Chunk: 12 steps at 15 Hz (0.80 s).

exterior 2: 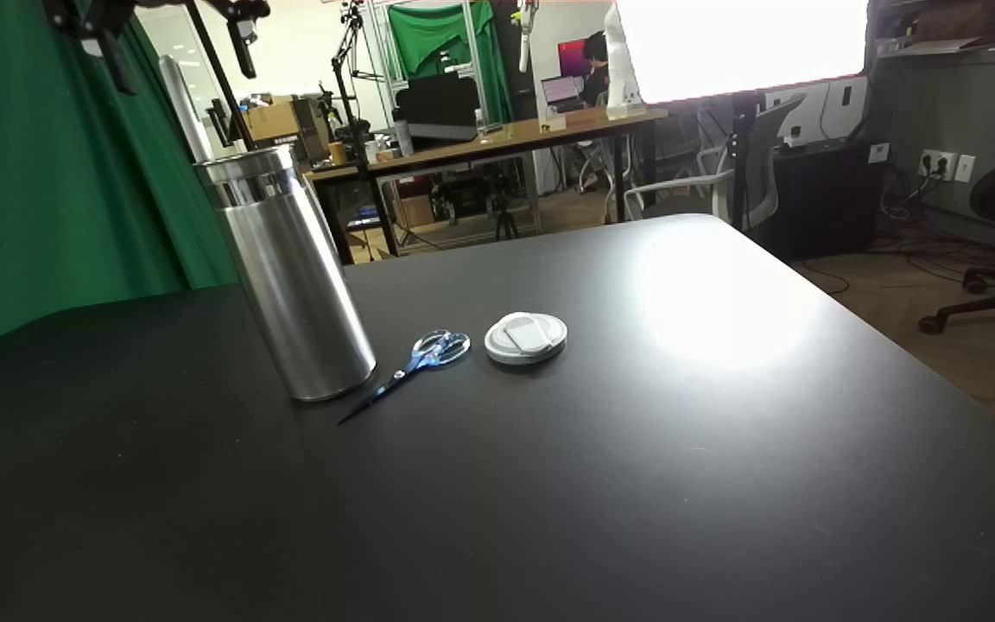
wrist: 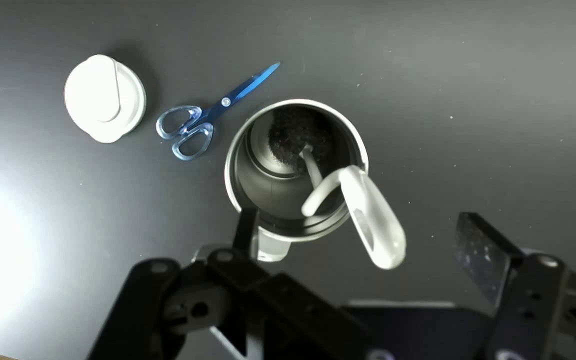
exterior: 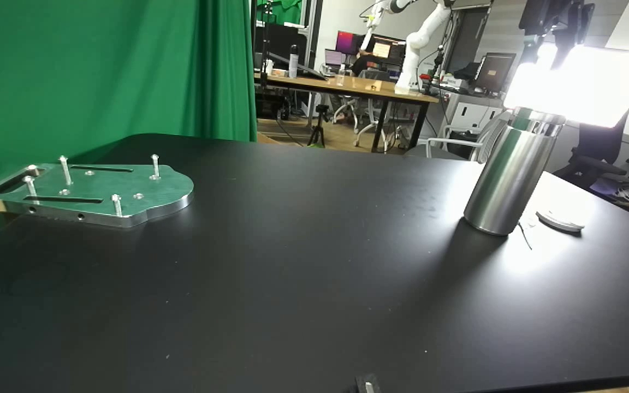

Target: Move the brush inside the flask up and down

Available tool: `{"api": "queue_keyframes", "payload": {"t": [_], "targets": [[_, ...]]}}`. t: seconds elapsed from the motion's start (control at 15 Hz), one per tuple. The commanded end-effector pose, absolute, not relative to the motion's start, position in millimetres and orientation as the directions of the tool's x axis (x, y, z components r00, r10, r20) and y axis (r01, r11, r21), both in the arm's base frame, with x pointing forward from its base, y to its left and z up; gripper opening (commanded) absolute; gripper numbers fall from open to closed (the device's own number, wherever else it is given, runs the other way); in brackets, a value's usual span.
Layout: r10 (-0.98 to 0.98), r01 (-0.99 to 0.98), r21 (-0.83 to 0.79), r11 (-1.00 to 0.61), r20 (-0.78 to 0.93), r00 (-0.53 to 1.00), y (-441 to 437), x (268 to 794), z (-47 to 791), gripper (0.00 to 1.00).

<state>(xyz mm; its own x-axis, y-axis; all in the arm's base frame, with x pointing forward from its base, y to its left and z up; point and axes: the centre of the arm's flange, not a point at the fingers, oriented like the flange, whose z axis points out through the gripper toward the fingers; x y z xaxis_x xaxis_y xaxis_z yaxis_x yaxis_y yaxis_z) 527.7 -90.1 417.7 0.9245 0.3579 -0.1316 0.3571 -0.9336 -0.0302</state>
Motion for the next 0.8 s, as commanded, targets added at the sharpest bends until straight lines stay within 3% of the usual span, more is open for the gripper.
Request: {"api": "queue_keyframes", "payload": {"t": [0.0,0.47,0.53,0.6,0.73], "targets": [[0.325,0.324,-0.031,-0.945,-0.16,0.932,-86.7,521.3,421.2,1.0],[0.327,0.327,-0.028,-0.945,-0.177,0.928,-83.5,515.0,412.4,1.0],[0.329,0.33,-0.025,-0.944,-0.174,0.928,-83.5,514.5,411.4,0.75],[0.328,0.33,-0.018,-0.944,-0.168,0.929,-83.4,514.1,410.5,0.74],[0.328,0.332,-0.004,-0.943,-0.157,0.931,-83.3,513.7,409.0,0.6]]}}
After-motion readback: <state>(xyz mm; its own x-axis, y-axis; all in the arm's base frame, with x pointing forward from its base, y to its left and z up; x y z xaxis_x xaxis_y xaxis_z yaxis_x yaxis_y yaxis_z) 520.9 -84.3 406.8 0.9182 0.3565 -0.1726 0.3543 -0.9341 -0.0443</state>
